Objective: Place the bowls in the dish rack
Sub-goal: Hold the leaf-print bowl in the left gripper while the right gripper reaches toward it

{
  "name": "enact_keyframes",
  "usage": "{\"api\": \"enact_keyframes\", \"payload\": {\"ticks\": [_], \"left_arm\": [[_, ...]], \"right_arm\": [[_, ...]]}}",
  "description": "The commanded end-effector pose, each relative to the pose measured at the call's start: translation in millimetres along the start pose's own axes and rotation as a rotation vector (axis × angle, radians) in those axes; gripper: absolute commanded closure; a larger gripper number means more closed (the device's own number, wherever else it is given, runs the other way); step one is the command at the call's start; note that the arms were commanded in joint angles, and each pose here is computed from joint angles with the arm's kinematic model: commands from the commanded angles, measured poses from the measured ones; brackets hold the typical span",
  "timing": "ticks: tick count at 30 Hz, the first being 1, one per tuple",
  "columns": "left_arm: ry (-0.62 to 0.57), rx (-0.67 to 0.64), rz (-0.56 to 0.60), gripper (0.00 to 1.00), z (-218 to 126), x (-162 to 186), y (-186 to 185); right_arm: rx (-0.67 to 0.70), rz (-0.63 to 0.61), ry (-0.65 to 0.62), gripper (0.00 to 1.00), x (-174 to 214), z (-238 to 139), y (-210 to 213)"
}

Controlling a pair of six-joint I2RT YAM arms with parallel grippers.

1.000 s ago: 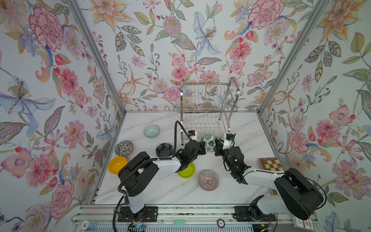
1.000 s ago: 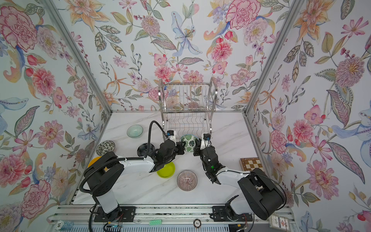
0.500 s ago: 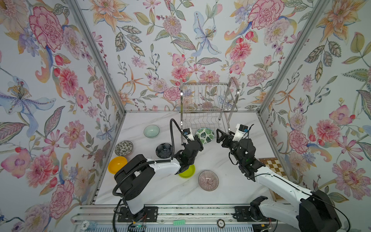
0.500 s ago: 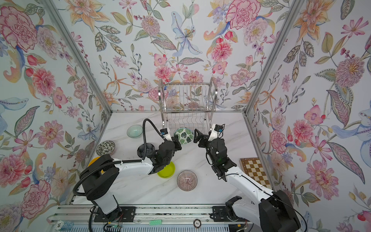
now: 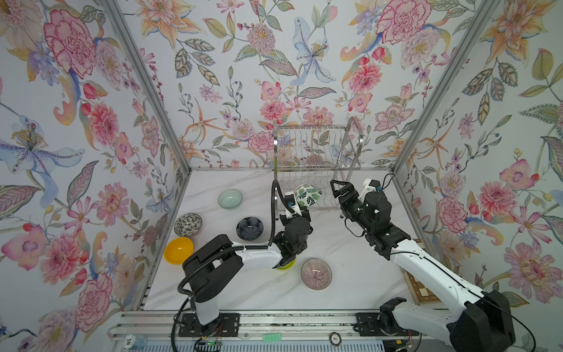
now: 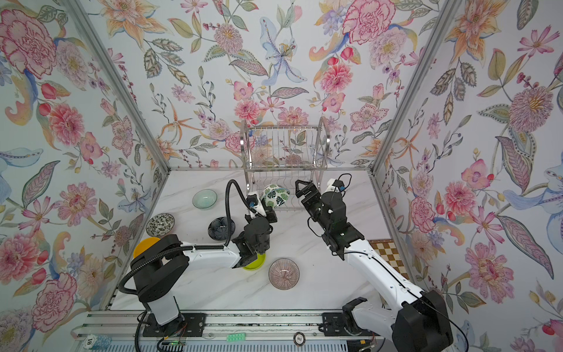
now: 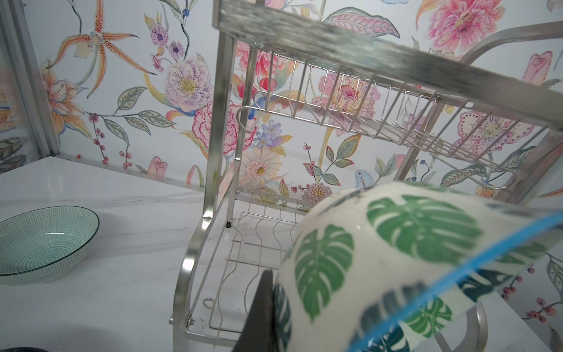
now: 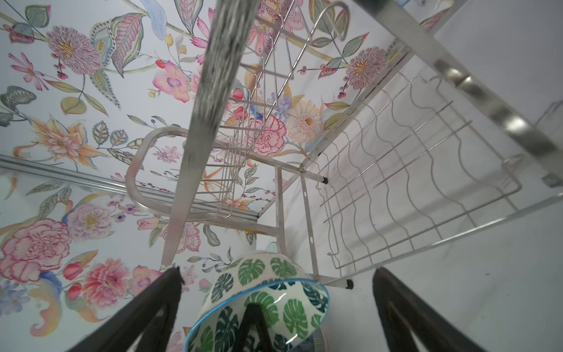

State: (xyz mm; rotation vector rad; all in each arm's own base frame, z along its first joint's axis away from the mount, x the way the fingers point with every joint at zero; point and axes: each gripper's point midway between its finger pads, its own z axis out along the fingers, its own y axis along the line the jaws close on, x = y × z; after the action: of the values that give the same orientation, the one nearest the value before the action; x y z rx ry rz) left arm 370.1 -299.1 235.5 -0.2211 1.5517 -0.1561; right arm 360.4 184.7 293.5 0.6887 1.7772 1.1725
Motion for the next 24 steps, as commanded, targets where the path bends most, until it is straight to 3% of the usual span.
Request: {"api": "enact_keyframes", "payload": {"ticks": [1, 6, 10, 24], "left_arm": [[-0.048, -0.03, -0.038, 1.0, -0.7, -17.5, -4.8], [-0.047, -0.01, -0.031, 1.0, -0.4, -17.9, -8.9], [-0.04, 0.003, -0.015, 1.0, 1.0, -16.6, -13.6], [-0.044, 0.035, -0.022, 1.0, -1.3, -16.0, -14.9]], "right_arm": [[-0.071, 0.186, 0.008, 0.03, 4.1, -13.6, 21.3], [-0.12, 0.341, 0.047, 0.14, 13.7, -7.1, 32.6], [-0.139, 0.418, 0.105, 0.18, 35.8, -1.7, 43.0], [-0.171, 0.499, 0.103, 0.41, 44.2, 17.2, 52.0]]}}
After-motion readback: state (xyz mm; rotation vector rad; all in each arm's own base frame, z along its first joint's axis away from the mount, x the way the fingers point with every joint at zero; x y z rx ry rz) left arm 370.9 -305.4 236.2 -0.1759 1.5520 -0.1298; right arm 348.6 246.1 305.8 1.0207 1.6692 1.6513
